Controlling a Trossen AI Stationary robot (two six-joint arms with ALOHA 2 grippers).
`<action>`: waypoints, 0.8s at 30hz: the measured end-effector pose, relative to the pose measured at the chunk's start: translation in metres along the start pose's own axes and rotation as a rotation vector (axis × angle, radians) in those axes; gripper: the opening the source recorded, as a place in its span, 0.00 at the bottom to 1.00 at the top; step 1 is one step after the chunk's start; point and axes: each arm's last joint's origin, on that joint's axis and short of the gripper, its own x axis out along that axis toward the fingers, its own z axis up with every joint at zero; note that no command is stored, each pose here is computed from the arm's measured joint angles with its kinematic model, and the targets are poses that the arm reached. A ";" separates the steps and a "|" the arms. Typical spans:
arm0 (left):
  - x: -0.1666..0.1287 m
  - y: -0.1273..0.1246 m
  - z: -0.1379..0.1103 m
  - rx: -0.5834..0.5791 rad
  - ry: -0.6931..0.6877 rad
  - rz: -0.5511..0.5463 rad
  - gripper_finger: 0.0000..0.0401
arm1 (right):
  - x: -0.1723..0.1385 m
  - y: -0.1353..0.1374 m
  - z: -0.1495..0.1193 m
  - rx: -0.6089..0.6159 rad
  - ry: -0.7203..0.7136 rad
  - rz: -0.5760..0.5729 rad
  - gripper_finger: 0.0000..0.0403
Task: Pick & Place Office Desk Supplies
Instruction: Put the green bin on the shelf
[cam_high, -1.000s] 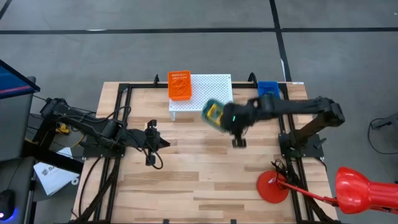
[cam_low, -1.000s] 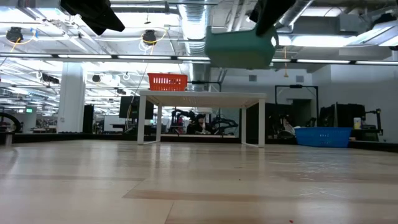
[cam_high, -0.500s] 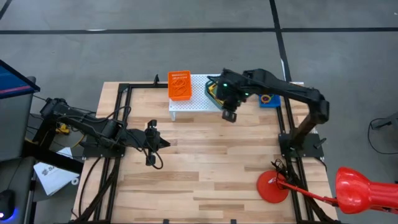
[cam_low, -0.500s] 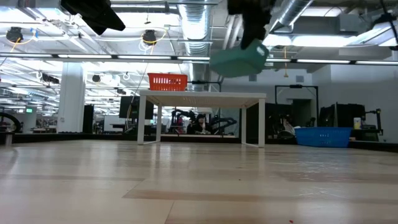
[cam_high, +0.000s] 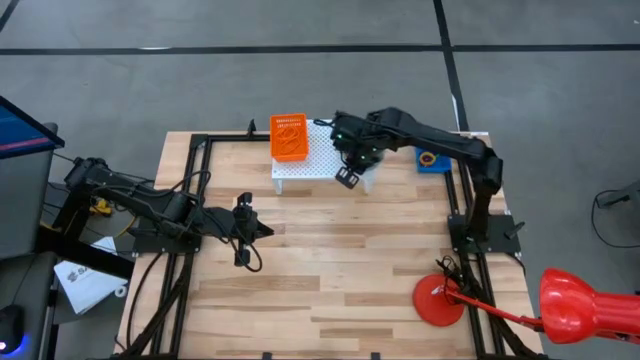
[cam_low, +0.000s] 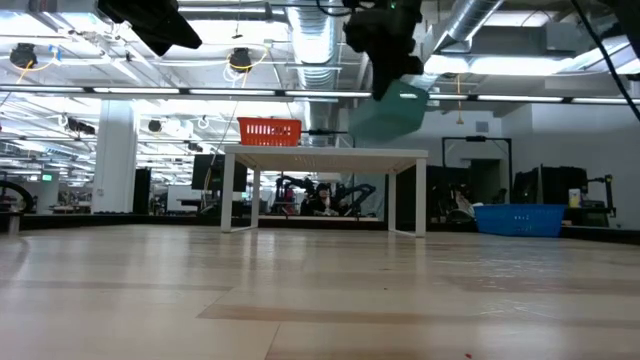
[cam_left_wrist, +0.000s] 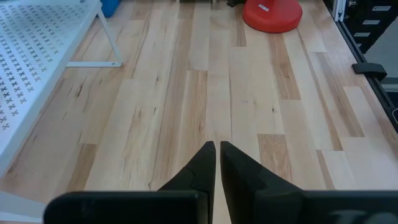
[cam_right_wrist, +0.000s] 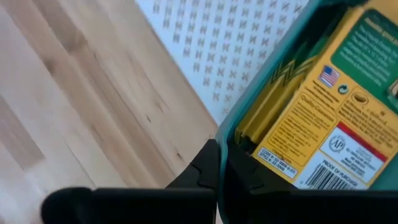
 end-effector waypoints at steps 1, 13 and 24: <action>0.000 0.000 0.000 0.000 0.000 0.000 0.04 | -0.003 -0.001 0.002 0.029 -0.016 0.001 0.00; 0.000 0.000 0.000 -0.012 -0.003 -0.001 0.04 | -0.027 -0.027 0.023 0.304 -0.160 0.096 0.00; 0.000 0.000 0.001 -0.013 -0.006 -0.002 0.04 | -0.007 -0.017 0.033 0.308 -0.130 0.104 0.00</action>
